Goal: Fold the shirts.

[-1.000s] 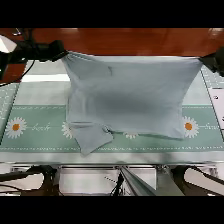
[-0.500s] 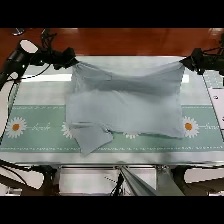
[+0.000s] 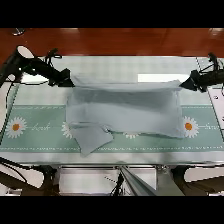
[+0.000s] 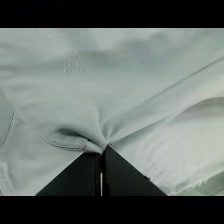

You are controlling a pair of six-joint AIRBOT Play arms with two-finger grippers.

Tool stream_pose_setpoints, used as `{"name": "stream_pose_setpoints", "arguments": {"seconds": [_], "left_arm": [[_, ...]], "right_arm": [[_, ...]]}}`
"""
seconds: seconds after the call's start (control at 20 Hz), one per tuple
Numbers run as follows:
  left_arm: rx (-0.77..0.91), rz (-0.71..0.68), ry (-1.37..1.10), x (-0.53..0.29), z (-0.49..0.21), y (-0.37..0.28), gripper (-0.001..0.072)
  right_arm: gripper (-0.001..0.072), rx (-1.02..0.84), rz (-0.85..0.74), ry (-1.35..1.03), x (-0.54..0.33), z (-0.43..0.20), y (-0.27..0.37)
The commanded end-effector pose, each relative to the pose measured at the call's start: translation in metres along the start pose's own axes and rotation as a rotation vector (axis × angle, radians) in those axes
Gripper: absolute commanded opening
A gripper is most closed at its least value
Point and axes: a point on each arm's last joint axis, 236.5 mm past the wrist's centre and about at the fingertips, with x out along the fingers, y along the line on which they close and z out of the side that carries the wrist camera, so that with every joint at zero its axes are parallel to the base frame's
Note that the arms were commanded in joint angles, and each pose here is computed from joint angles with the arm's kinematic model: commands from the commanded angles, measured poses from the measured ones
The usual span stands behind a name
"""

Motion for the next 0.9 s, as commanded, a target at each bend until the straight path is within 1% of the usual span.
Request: {"name": "stream_pose_setpoints", "arguments": {"seconds": [0.0, 0.15, 0.2, 0.25, 0.3, 0.4, 0.55, 0.65, 0.75, 0.85], "left_arm": [[-0.008, 0.010, 0.140, 0.024, -0.036, 0.012, 0.0021], [-0.018, 0.004, 0.179, 0.028, -0.047, 0.014, 0.0024], [-0.019, 0.001, 0.190, 0.027, -0.049, 0.013, 0.0067], [-0.021, -0.002, 0.206, 0.026, -0.053, 0.012, 0.0291], [-0.022, -0.008, 0.235, 0.024, -0.060, 0.011, 0.0710], [-0.023, -0.020, 0.283, 0.014, -0.072, 0.011, 0.0705], [-0.035, 0.014, 0.303, -0.014, -0.088, 0.022, 0.0704], [-0.054, 0.054, 0.250, -0.027, -0.102, 0.038, 0.0705], [-0.105, 0.064, 0.199, -0.033, -0.128, 0.058, 0.0704], [-0.200, 0.062, 0.145, -0.031, -0.158, 0.077, 0.0704]], "right_arm": [[0.0028, 0.060, -0.047, 0.094, 0.020, -0.034, -0.028], [0.0029, 0.068, -0.054, 0.081, 0.023, -0.032, -0.031], [0.0052, 0.082, -0.056, 0.078, 0.023, -0.031, -0.032], [0.0283, 0.106, -0.056, 0.080, 0.023, -0.032, -0.031], [0.0608, 0.119, -0.049, 0.098, 0.022, -0.036, -0.029], [0.0619, 0.116, -0.043, 0.143, 0.018, -0.048, -0.026], [0.0618, 0.067, -0.152, 0.156, -0.005, -0.064, -0.035], [0.0619, 0.054, -0.225, 0.087, -0.018, -0.076, -0.044], [0.0619, 0.076, -0.227, 0.001, -0.020, -0.096, -0.043], [0.0618, 0.089, -0.218, -0.074, -0.017, -0.119, -0.038]]}}
